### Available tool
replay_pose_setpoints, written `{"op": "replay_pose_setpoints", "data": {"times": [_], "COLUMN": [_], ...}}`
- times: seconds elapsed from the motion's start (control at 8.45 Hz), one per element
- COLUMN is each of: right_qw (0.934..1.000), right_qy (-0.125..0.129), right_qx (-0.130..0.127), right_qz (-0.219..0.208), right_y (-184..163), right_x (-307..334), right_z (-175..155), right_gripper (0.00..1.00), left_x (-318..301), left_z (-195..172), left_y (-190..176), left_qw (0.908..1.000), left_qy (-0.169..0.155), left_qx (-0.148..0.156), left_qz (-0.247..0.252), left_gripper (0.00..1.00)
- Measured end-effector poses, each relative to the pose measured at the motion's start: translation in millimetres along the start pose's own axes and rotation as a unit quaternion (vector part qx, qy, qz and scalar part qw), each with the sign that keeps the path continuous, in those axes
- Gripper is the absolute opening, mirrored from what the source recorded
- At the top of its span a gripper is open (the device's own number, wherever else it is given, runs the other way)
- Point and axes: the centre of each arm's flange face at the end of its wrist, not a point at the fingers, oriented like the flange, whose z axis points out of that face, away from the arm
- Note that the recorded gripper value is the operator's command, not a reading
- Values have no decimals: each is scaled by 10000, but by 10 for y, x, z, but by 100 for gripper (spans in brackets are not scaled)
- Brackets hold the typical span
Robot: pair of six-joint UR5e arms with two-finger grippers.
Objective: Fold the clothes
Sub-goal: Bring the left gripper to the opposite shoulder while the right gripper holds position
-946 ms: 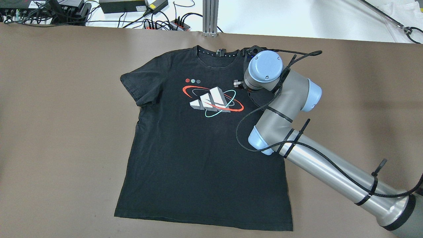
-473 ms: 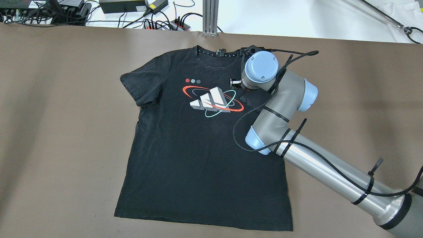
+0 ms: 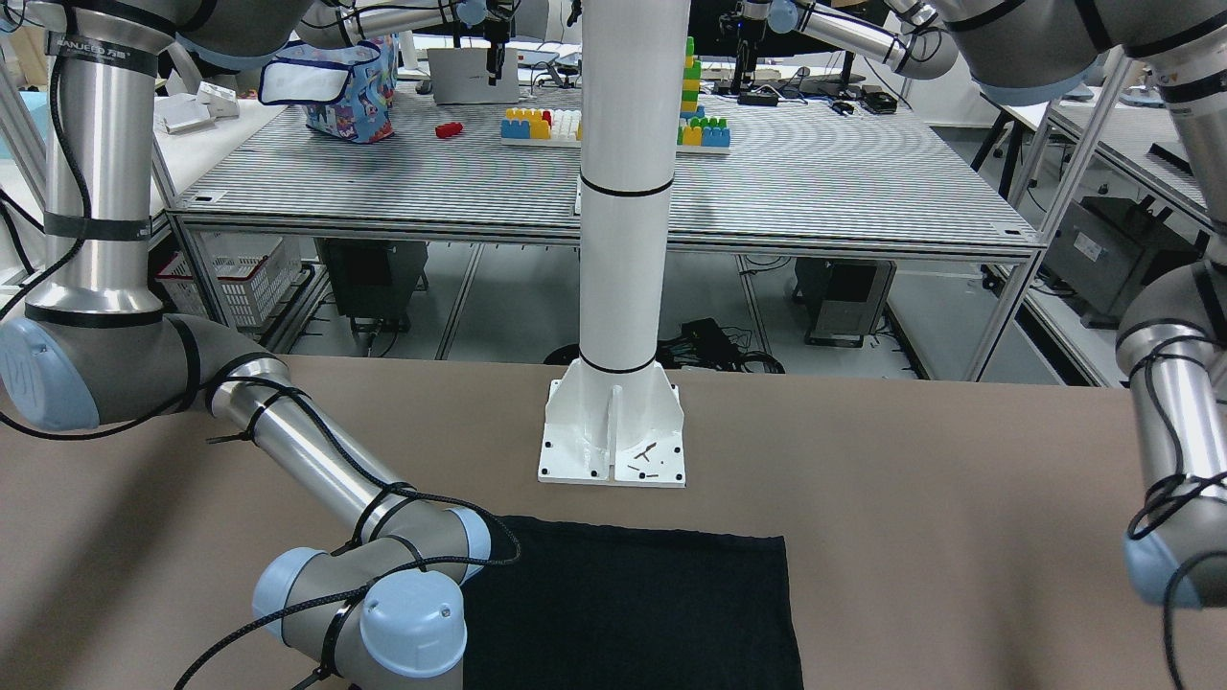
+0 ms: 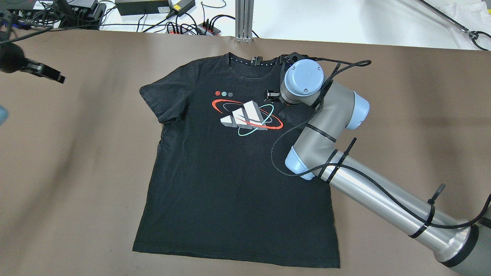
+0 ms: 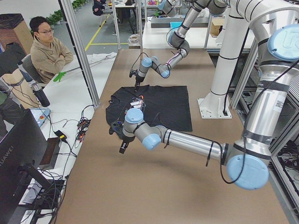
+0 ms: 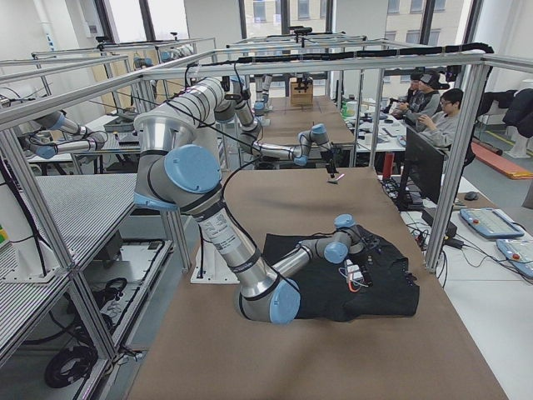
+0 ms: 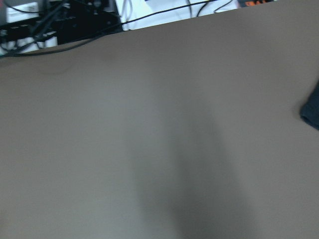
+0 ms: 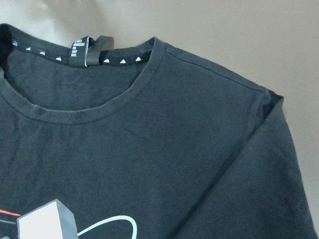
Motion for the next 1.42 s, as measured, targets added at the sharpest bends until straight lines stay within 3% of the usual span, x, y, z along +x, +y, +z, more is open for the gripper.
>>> {"op": "replay_pose_setpoints", "data": {"times": [0.24, 0.47, 0.83, 1.18, 1.42], "right_qw": [10000, 10000, 9999, 10000, 9999], "right_qy": [0, 45, 78, -70, -91], "right_qx": [0, -33, -51, 31, 48], "right_qz": [10, -25, -36, -63, -67], "right_y": [10, 49, 93, 148, 157], "right_x": [17, 93, 194, 286, 313], "right_z": [2, 56, 105, 137, 148], "right_gripper": [94, 94, 94, 94, 94], "left_x": [713, 1177, 1243, 1311, 1307], "left_z": [750, 1207, 1594, 1762, 1883], "left_y": [-645, -1008, -1019, -899, -789], "left_qw": [9991, 9976, 9979, 9975, 9974], "left_qy": [166, 189, 137, 163, 188], "left_qx": [-386, -645, -618, -671, -671], "left_qz": [-116, -169, -125, -156, -184], "left_gripper": [57, 57, 51, 46, 28]}}
